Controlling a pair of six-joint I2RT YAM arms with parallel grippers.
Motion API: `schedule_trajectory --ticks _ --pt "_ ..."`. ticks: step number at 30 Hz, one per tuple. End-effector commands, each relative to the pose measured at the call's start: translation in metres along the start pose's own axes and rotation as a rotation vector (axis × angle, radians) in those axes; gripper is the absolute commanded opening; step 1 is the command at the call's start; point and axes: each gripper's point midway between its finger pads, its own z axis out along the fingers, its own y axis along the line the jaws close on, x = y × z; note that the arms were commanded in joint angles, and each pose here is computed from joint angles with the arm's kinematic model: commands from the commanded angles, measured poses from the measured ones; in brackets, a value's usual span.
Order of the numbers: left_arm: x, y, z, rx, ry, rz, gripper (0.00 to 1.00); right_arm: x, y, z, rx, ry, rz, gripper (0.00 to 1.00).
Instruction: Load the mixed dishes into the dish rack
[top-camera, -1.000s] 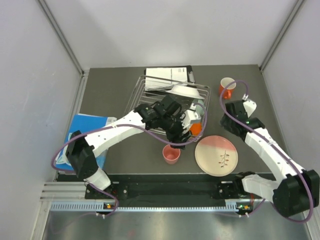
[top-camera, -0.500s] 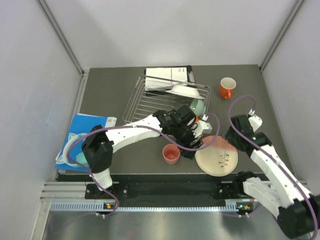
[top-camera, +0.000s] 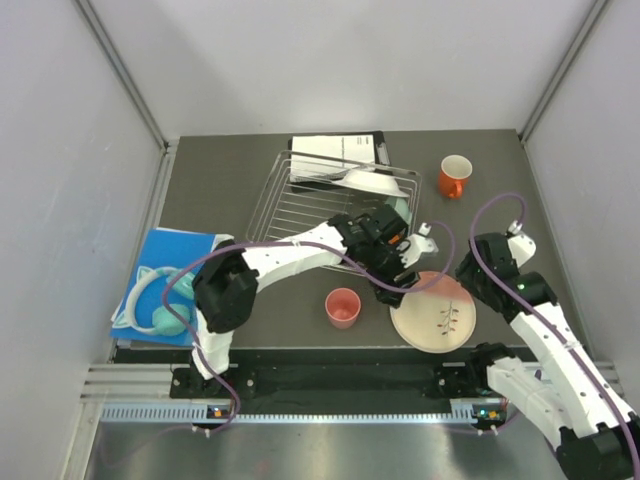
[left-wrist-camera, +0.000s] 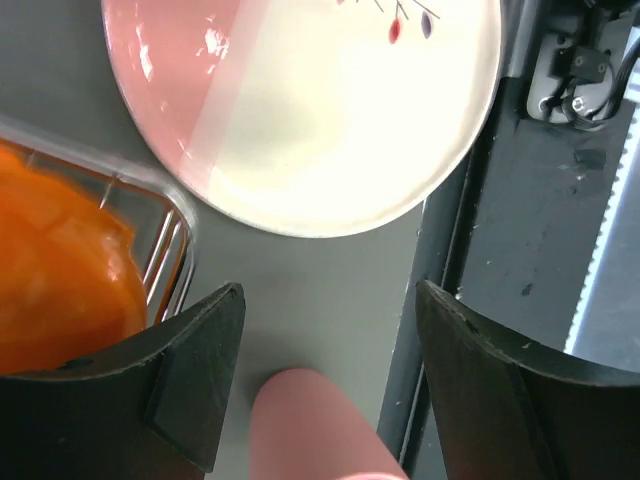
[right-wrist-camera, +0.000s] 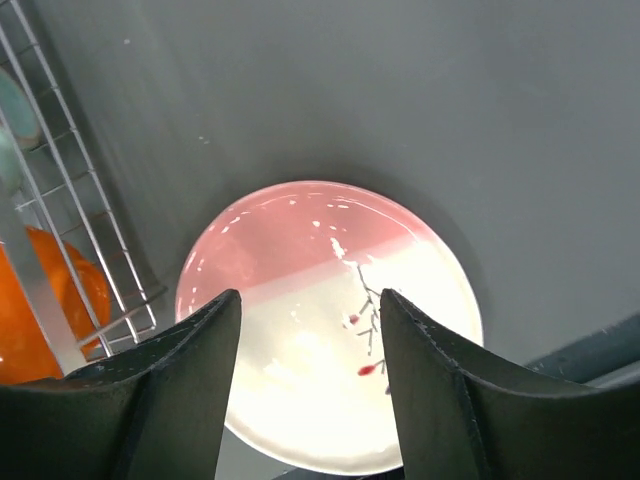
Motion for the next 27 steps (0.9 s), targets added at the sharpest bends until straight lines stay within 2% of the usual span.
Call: schedule_trajectory --ticks 1,7,10,16,20,27 --pt "-0.034 0.027 0.005 -0.046 -0.035 0.051 0.74 -0.004 -0.013 -0.013 0.048 -0.024 0.032 0.58" --pt "-0.048 0.073 0.008 -0.090 -0.065 -0.006 0.74 -0.002 -0.021 -0.016 0.068 -0.024 0.030 0.59" --pt "-0.055 0.081 0.010 -0.102 -0.083 -0.007 0.74 -0.002 -0.024 -0.015 0.072 -0.031 0.031 0.59" --pt "-0.065 0.045 0.004 0.002 -0.106 -0.015 0.74 0.009 -0.044 -0.010 0.194 0.013 0.000 0.61" --pt "-0.036 0.023 -0.009 0.023 -0.058 -0.029 0.74 0.017 -0.049 -0.008 0.241 0.064 -0.028 0.62" --pt "0.021 0.025 0.002 -0.001 0.055 -0.065 0.74 0.037 -0.056 -0.002 0.296 0.146 -0.055 0.63"
